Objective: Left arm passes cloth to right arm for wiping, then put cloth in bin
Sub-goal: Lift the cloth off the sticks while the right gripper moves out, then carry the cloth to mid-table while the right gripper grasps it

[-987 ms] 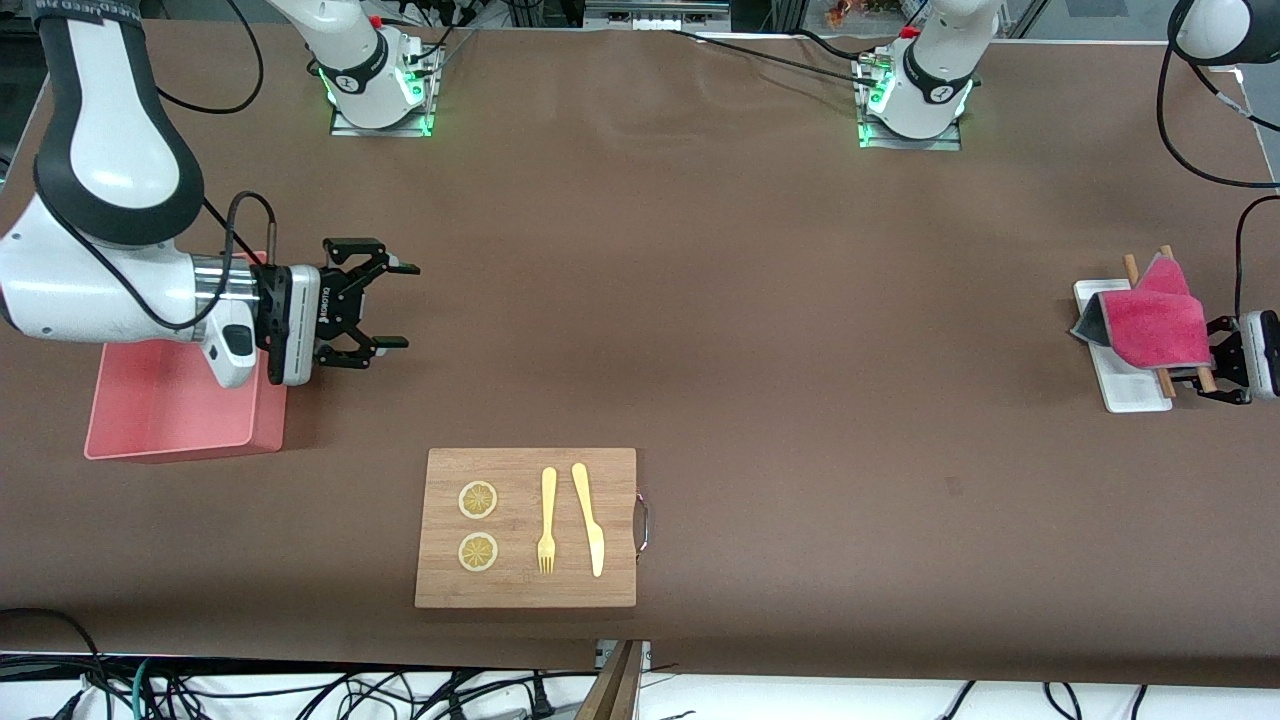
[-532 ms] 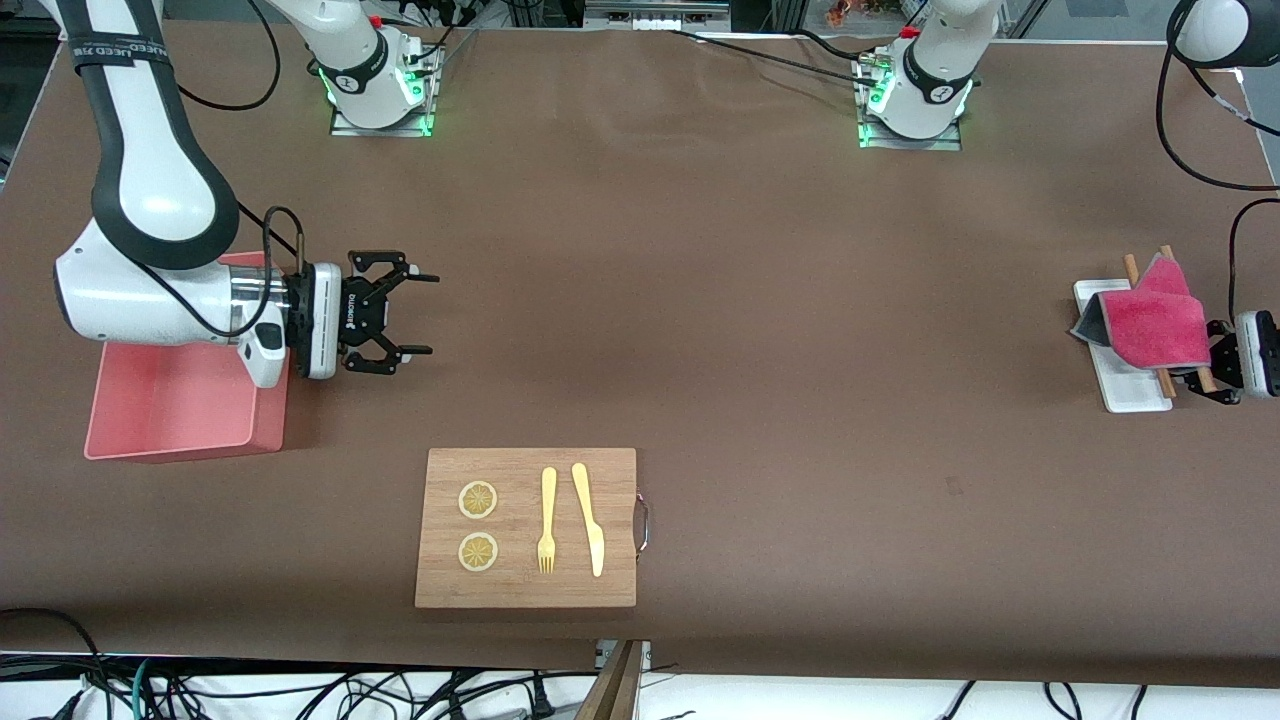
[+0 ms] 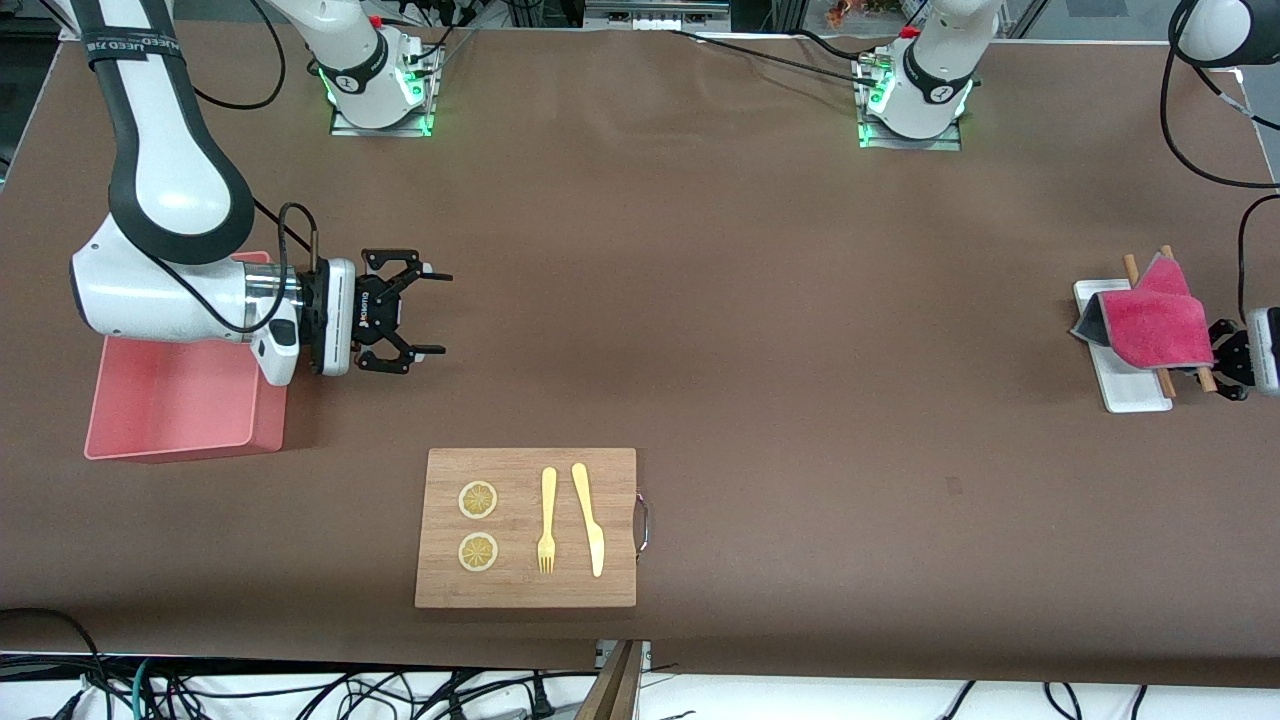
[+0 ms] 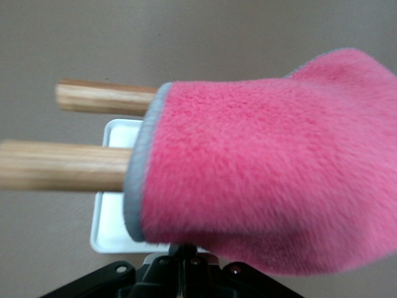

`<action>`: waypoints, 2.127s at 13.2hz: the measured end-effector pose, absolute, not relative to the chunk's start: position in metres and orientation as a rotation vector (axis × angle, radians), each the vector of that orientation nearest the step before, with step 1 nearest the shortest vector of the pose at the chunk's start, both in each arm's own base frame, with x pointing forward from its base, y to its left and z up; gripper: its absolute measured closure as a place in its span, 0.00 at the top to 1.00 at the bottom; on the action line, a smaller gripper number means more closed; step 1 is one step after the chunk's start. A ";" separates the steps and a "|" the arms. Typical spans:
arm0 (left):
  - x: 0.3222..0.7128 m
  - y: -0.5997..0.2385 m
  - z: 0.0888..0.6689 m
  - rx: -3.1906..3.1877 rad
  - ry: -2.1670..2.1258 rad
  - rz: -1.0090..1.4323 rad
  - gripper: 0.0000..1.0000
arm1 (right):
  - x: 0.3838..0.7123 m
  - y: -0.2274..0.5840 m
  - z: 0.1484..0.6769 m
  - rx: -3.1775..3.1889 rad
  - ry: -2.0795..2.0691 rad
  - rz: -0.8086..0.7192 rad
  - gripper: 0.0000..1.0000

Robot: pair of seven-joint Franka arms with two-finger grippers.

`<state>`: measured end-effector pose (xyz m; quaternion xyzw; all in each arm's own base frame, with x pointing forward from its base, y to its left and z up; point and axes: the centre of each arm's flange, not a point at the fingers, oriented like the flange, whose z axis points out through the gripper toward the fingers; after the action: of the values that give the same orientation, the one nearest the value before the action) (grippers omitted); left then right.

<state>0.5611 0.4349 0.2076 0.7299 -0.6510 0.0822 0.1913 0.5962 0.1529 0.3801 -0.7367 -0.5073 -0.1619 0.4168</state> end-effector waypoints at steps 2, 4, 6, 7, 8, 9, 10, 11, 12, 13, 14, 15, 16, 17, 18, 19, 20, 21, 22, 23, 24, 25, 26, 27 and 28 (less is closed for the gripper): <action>0.555 0.449 0.240 2.082 -1.810 0.209 0.02 | 0.596 0.153 0.379 -1.849 -1.272 -0.404 1.00; 0.544 0.461 0.286 2.143 -1.774 0.169 0.02 | 0.595 0.153 0.377 -1.839 -1.288 -0.409 1.00; 0.536 0.462 0.340 2.227 -1.718 0.084 0.02 | 0.594 0.153 0.375 -1.807 -1.338 -0.435 1.00; 0.531 0.456 0.365 2.257 -1.664 0.042 0.02 | 0.594 0.152 0.375 -1.796 -1.356 -0.445 1.00; 0.528 0.447 0.385 2.277 -1.604 0.002 0.02 | 0.594 0.152 0.375 -1.789 -1.367 -0.451 1.00; 0.527 0.435 0.400 2.296 -1.537 -0.041 0.02 | 0.594 0.152 0.375 -1.785 -1.373 -0.454 1.00; 0.529 0.421 0.411 2.312 -1.471 -0.080 0.02 | 0.593 0.152 0.374 -1.784 -1.375 -0.454 1.00; 0.533 0.405 0.419 2.327 -1.406 -0.123 0.02 | 0.592 0.152 0.372 -1.783 -1.375 -0.450 1.00; 0.538 0.387 0.427 2.346 -1.342 -0.173 0.02 | 0.591 0.151 0.369 -1.782 -1.374 -0.446 1.00; 0.543 0.369 0.436 2.371 -1.270 -0.229 0.02 | 0.590 0.151 0.368 -1.784 -1.374 -0.446 1.00; 0.546 0.348 0.448 2.402 -1.177 -0.290 0.02 | 0.590 0.151 0.367 -1.788 -1.374 -0.448 1.00; 0.549 0.326 0.461 2.430 -1.079 -0.354 0.02 | 0.590 0.152 0.365 -1.795 -1.375 -0.451 1.00; 0.552 0.299 0.476 2.459 -0.987 -0.421 0.02 | 0.589 0.155 0.362 -1.801 -1.377 -0.451 1.00; 0.557 0.269 0.490 2.489 -0.912 -0.480 0.02 | 0.588 0.160 0.358 -1.809 -1.380 -0.452 1.00; 0.564 0.235 0.503 2.519 -0.843 -0.528 0.02 | 0.586 0.166 0.354 -1.816 -1.383 -0.455 1.00; 0.571 0.199 0.514 2.543 -0.762 -0.561 0.02 | 0.583 0.177 0.352 -1.820 -1.383 -0.466 1.00; 0.577 0.165 0.520 2.558 -0.674 -0.582 0.02 | 0.580 0.189 0.349 -1.825 -1.377 -0.485 1.00; 0.584 0.134 0.524 2.560 -0.586 -0.596 0.02 | 0.577 0.201 0.346 -1.833 -1.371 -0.503 1.00; 0.589 0.103 0.524 2.549 -0.504 -0.610 0.02 | 0.573 0.212 0.342 -1.842 -1.362 -0.518 1.00; 0.594 0.075 0.525 2.531 -0.436 -0.621 0.02 | 0.569 0.221 0.339 -1.845 -1.352 -0.527 1.00; 0.599 0.046 0.527 2.511 -0.377 -0.625 0.02 | 0.564 0.230 0.336 -1.846 -1.336 -0.535 1.00; 0.605 0.017 0.528 2.486 -0.328 -0.618 0.02 | 0.559 0.240 0.333 -1.850 -1.322 -0.543 1.00; 0.611 -0.012 0.530 2.455 -0.295 -0.603 0.02 | 0.554 0.251 0.330 -1.859 -1.317 -0.552 1.00; 0.616 -0.042 0.531 2.425 -0.272 -0.587 0.02 | 0.550 0.264 0.329 -1.866 -1.316 -0.566 1.00; 0.620 -0.074 0.532 2.409 -0.243 -0.570 0.02 | 0.545 0.277 0.329 -1.870 -1.311 -0.581 1.00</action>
<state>0.6205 -0.0736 0.5317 0.9171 -0.0927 -0.2169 0.3214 0.5447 0.2774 0.3295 -0.7332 -0.5140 -0.2278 0.3824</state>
